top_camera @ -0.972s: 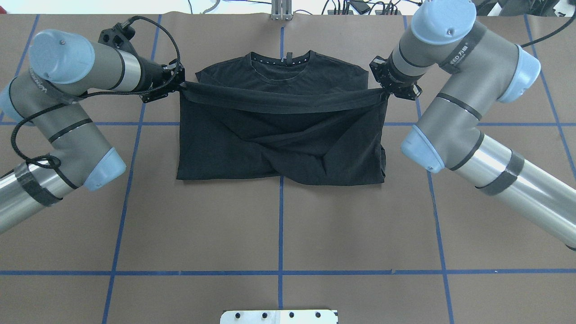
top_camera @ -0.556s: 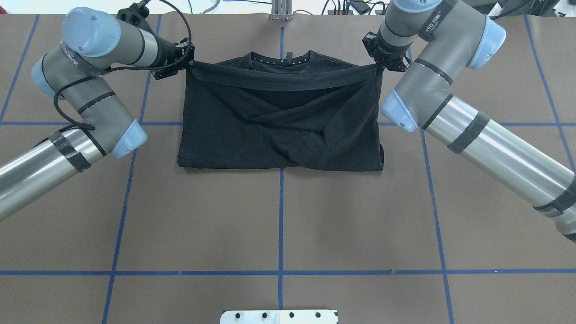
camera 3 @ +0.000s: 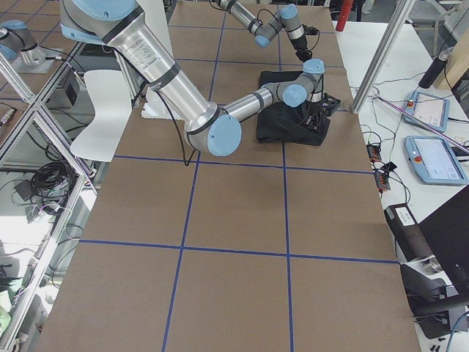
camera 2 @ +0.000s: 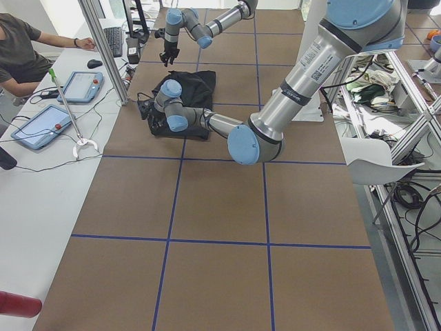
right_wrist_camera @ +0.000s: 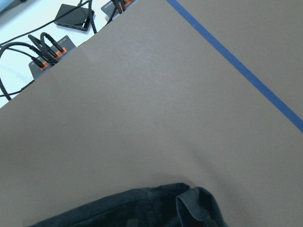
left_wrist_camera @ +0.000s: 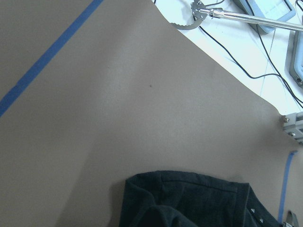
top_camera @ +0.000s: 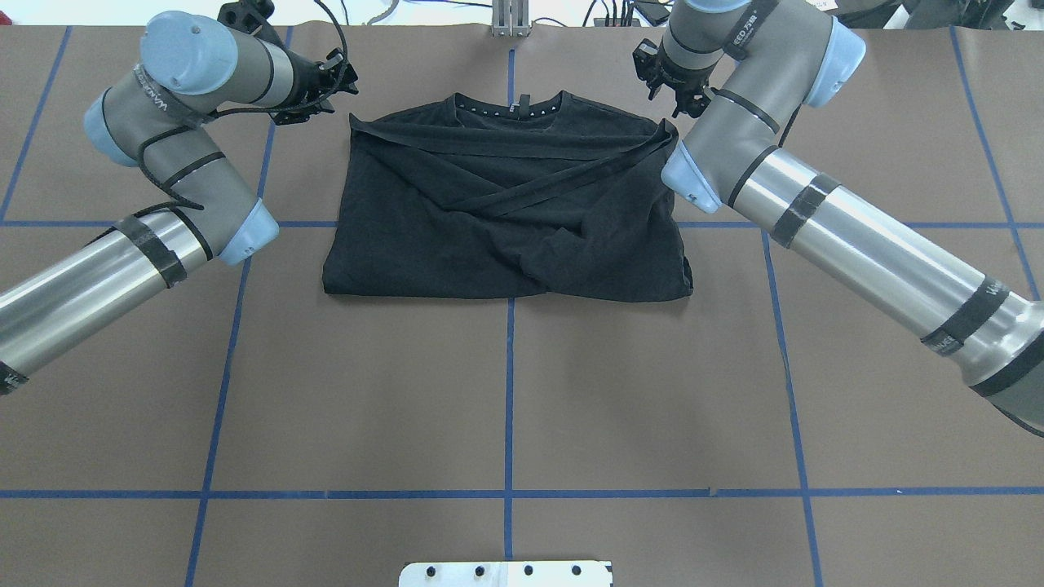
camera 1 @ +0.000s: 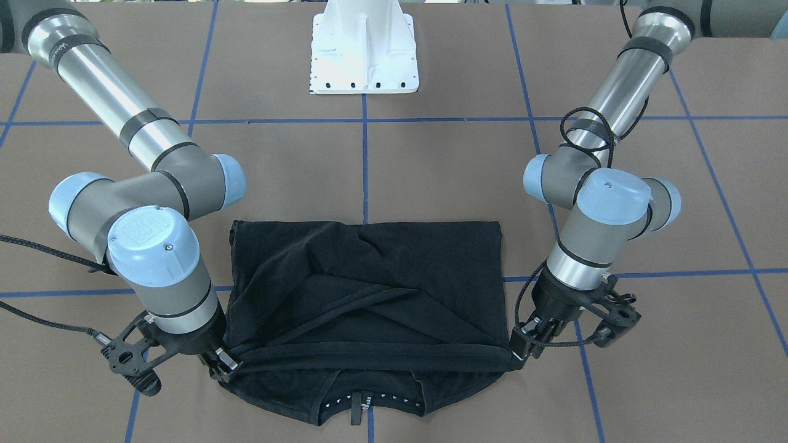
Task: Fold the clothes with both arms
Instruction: 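Release the hem at the collar and move the right gripper to the folded shirt's side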
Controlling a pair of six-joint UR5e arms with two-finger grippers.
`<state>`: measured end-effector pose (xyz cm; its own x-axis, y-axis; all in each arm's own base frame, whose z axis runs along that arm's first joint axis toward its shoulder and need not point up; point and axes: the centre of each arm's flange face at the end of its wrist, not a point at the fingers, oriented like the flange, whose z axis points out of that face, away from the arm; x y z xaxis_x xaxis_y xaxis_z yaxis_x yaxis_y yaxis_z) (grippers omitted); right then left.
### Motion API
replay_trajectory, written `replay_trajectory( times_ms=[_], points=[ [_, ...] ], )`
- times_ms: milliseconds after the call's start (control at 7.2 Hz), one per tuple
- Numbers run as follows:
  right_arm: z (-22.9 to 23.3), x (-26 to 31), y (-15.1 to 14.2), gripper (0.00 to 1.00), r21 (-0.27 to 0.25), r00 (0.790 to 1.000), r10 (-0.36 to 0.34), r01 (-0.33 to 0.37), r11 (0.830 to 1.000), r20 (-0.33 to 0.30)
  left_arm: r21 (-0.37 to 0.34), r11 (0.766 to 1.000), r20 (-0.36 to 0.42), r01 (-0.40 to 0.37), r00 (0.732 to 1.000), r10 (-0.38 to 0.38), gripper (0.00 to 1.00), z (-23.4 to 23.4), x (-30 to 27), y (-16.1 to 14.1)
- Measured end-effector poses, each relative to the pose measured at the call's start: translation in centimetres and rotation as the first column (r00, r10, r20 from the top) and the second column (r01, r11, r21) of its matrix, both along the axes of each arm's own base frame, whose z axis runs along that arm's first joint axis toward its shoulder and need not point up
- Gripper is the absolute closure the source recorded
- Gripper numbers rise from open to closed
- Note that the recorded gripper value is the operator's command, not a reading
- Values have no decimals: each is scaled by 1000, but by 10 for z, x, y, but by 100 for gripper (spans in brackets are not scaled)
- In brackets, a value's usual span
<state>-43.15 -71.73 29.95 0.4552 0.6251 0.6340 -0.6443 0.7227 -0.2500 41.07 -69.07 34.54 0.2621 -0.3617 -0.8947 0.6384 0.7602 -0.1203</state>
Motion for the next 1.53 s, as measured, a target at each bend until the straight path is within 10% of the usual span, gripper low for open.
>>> replay_trajectory(
  times_ms=[278,972,1528],
  points=[
    [-5,10,21,0,26,999,24,-25,999,37,24,1000,-1,4,1000,-4,9,-6,-11,-3],
    [56,-15,243,0,66,990,114,-120,991,80,36,999,-12,8,1000,-8,9,-14,-22,1],
    [73,-27,299,11,42,993,78,-82,996,83,45,999,-18,15,1000,-14,9,-18,-25,5]
  ],
)
